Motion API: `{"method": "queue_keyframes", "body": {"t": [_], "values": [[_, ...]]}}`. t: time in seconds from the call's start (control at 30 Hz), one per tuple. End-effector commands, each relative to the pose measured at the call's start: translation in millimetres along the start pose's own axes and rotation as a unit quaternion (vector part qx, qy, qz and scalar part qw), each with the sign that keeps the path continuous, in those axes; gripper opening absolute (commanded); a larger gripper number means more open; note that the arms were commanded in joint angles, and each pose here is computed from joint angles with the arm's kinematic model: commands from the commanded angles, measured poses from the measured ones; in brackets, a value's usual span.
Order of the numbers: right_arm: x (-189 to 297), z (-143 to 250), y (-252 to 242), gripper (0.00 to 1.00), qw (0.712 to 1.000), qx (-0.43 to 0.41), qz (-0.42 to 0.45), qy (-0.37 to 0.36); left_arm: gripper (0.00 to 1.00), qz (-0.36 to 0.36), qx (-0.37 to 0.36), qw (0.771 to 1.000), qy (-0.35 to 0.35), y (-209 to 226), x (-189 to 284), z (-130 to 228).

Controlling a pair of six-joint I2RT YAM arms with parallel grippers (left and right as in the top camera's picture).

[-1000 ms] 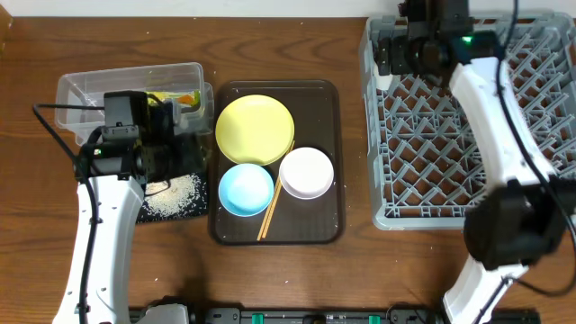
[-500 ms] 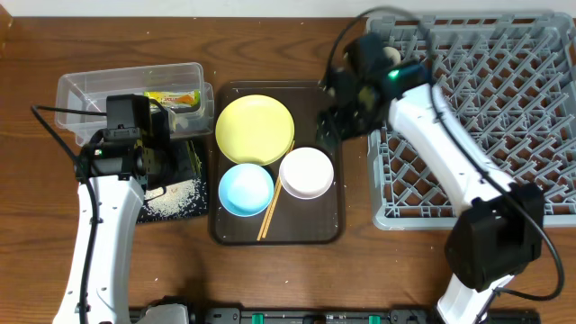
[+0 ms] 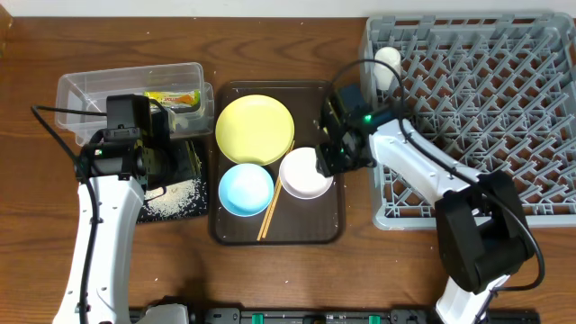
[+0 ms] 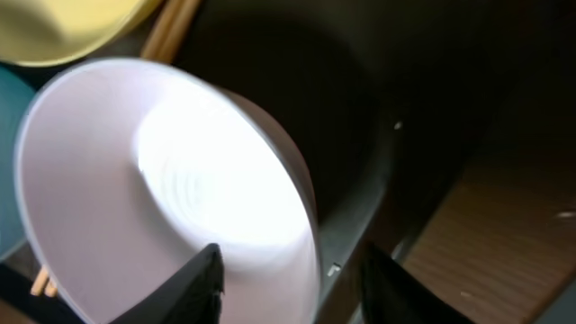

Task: Sort waste into correct bins and load items into the dishwasher rack
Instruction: 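Grasp the pink bowl on the dark tray with the right gripper, then carry the pink bowl to the rack and set it in the back row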

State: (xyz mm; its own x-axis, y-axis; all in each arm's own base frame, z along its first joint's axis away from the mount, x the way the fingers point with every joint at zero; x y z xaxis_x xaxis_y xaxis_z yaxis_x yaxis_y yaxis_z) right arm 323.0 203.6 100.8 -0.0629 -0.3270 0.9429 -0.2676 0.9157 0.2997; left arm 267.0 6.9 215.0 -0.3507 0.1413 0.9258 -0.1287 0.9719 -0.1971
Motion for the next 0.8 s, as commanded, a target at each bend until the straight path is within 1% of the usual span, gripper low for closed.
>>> {"method": "queue_keyframes", "body": {"t": [0.0, 0.03, 0.1, 0.13, 0.17, 0.23, 0.37, 0.47, 0.53, 0.63, 0.7, 0.77], "values": [[-12, 11, 4, 0.41, 1.000, -0.019, 0.003, 0.013, 0.59, -0.007, 0.004, 1.000, 0.004, 3, -2, 3], [-14, 12, 4, 0.36, 1.000, -0.019, 0.003, 0.014, 0.59, -0.007, 0.004, 1.000, 0.004, 3, -2, 3], [-14, 13, 4, 0.18, 1.000, -0.018, 0.005, 0.013, 0.59, -0.007, 0.004, 1.000, 0.004, 3, -2, 3], [-14, 12, 4, 0.12, 1.000, -0.018, 0.006, 0.010, 0.59, -0.007, 0.004, 1.000, 0.004, 3, -2, 3], [-12, 9, 4, 0.08, 1.000, -0.018, 0.009, 0.005, 0.59, -0.007, 0.004, 1.000, 0.004, 3, -2, 3], [-6, 3, 3, 0.02, 1.000, -0.021, 0.012, -0.003, 0.59, -0.007, 0.004, 1.000, 0.004, 3, -2, 3], [26, -18, -3, 0.01, 0.998, -0.027, 0.031, -0.042, 0.59, -0.006, 0.004, 1.000, 0.005, 3, -2, 3], [66, -35, -11, 0.01, 0.993, -0.018, 0.066, -0.091, 0.59, -0.005, 0.004, 1.000, 0.004, 2, -2, 3], [97, -46, -18, 0.01, 0.986, -0.015, 0.098, -0.137, 0.59, -0.005, 0.004, 1.000, 0.004, 2, -2, 3], [143, -59, -32, 0.01, 0.964, -0.029, 0.155, -0.213, 0.59, -0.005, 0.004, 1.000, 0.004, 2, -2, 3], [174, -66, -45, 0.01, 0.942, -0.042, 0.200, -0.267, 0.59, -0.005, 0.004, 1.000, 0.004, 2, -2, 3], [200, -71, -56, 0.01, 0.921, -0.037, 0.231, -0.311, 0.59, -0.005, 0.004, 1.000, 0.004, 2, -2, 3]]}}
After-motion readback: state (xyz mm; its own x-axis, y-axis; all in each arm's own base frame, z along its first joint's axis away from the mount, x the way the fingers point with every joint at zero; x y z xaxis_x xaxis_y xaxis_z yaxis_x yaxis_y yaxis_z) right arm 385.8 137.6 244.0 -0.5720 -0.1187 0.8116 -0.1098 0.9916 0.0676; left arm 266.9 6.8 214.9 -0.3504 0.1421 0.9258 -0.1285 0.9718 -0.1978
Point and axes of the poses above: each gripper's point midway between its finger pads, its own x axis back along the fingers, its own y axis along the line the jaws close on, z = x × y, the point moved 7 cm from there along x, back along the fingers, and after that the axes turned 4 degrees about -x, right-handed, at the moved point
